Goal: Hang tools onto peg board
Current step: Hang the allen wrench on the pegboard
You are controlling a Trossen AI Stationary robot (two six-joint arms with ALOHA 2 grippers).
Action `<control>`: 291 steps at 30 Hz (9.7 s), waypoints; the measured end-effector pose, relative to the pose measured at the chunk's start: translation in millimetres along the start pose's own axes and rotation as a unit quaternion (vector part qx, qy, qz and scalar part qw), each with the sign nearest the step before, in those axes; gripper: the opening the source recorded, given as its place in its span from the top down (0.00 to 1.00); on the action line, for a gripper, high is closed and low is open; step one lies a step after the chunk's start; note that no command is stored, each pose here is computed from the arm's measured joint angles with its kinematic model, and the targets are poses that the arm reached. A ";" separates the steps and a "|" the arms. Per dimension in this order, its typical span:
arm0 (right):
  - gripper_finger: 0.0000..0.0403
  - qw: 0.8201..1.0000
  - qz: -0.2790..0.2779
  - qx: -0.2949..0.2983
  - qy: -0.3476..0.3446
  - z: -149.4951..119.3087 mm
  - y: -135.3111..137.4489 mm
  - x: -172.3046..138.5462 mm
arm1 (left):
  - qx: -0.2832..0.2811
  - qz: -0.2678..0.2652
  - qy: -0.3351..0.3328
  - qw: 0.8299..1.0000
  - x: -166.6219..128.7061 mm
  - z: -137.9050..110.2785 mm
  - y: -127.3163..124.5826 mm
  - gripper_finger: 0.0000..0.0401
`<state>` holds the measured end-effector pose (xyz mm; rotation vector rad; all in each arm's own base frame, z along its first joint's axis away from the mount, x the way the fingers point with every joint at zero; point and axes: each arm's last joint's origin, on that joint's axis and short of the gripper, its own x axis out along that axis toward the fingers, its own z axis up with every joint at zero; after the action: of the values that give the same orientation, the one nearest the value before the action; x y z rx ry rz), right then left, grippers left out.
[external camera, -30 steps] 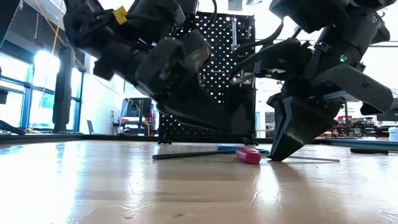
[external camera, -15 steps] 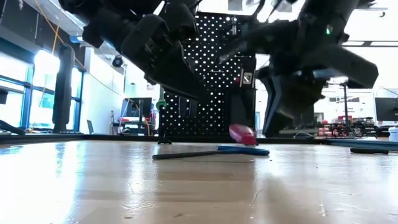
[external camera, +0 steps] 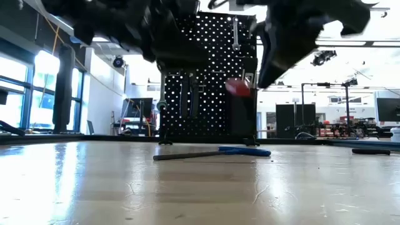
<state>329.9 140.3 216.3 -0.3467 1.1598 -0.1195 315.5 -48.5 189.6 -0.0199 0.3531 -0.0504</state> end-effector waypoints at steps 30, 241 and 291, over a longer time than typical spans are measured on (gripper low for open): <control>1.00 0.934 -0.305 0.060 -0.174 83.5 -82.3 -105.3 | -0.095 0.035 -0.362 0.927 -96.8 7.3 8.7 0.60; 0.65 0.941 -0.042 0.122 -0.314 -28.2 -83.4 -159.2 | 0.237 0.109 0.067 0.963 -26.4 121.4 6.6 0.89; 0.90 0.962 -0.006 0.092 -0.257 6.3 -97.4 -92.5 | 0.227 0.074 0.057 0.969 -25.7 121.6 4.5 0.89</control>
<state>307.0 75.0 331.5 -0.2008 0.6256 -0.1375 333.7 -41.3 312.4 0.4651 0.4514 0.0170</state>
